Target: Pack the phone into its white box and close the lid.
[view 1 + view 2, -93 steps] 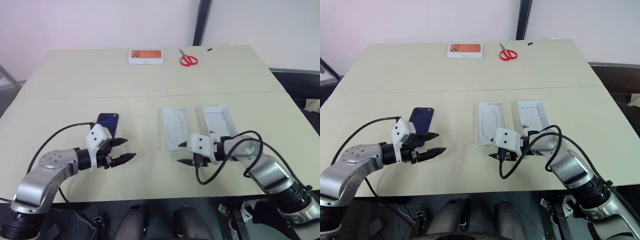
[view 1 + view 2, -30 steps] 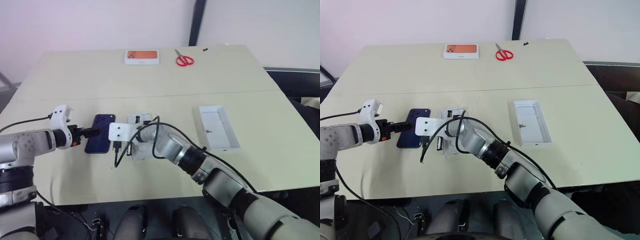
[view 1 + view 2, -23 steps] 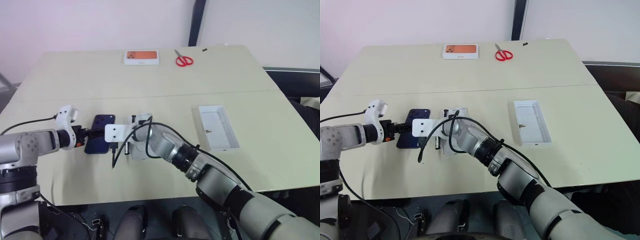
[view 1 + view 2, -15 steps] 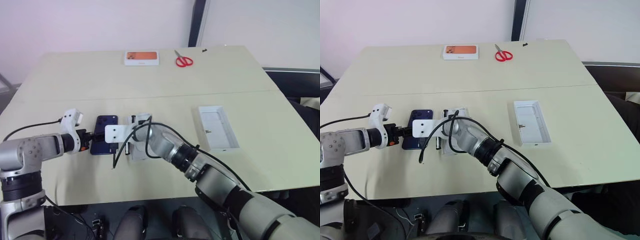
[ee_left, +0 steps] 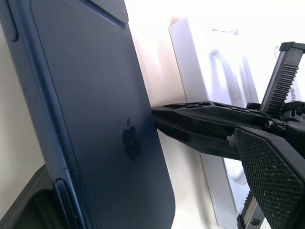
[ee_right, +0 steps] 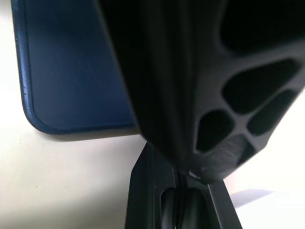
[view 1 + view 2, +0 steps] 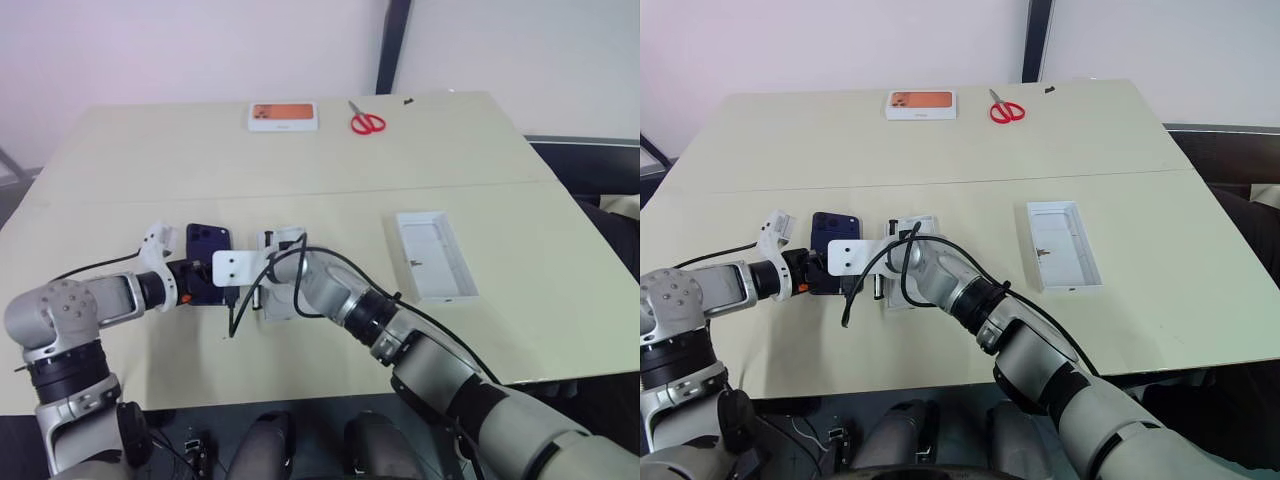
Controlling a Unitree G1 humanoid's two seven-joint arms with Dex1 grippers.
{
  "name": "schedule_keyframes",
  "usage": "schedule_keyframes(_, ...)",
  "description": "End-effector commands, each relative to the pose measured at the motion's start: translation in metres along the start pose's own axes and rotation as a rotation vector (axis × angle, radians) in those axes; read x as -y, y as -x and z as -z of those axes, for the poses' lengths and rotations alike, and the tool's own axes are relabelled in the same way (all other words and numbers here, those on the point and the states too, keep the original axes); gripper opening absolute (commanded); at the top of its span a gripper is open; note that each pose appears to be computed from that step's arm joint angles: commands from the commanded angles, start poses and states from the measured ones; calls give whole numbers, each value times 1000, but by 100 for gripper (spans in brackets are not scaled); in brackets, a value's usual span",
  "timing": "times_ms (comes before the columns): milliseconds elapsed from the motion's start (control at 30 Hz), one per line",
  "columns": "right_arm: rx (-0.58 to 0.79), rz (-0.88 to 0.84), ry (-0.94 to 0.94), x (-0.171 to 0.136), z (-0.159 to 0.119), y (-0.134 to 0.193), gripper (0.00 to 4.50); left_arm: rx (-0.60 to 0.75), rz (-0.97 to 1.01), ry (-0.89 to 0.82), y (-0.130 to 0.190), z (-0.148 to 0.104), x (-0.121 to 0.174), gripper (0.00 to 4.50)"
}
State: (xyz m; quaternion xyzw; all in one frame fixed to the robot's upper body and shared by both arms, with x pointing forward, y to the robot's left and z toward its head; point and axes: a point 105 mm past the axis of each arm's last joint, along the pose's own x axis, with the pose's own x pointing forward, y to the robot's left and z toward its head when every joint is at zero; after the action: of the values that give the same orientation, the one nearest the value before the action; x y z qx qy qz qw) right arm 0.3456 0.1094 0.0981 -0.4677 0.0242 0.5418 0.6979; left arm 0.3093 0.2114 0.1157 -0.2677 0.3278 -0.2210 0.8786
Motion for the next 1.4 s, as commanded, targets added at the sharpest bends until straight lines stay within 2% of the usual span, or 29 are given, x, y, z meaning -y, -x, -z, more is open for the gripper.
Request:
schedule_keyframes(33,65,-2,31,0,-20,1,0,48,-20,34,2,-9,-6,447)
schedule_keyframes(300,78,6,39,1,-23,3,0,144,-50,110,5,-21,-18,447)
schedule_keyframes(333,81,8,45,1,-23,4,0,150,-50,116,5,-21,-18,397)
schedule_keyframes(367,84,10,48,1,-24,4,0,155,-49,122,5,-22,-18,374)
schedule_keyframes(467,97,14,55,4,-28,8,0,174,-35,141,6,-23,-16,236)
schedule_keyframes(867,185,42,68,13,-46,52,0,254,-14,251,10,-24,-16,236)
schedule_keyframes(1200,161,77,33,20,-32,70,0,237,-57,215,14,-16,-16,236)
schedule_keyframes(1400,179,76,-9,20,-30,80,0,176,-122,123,24,-11,-20,236)
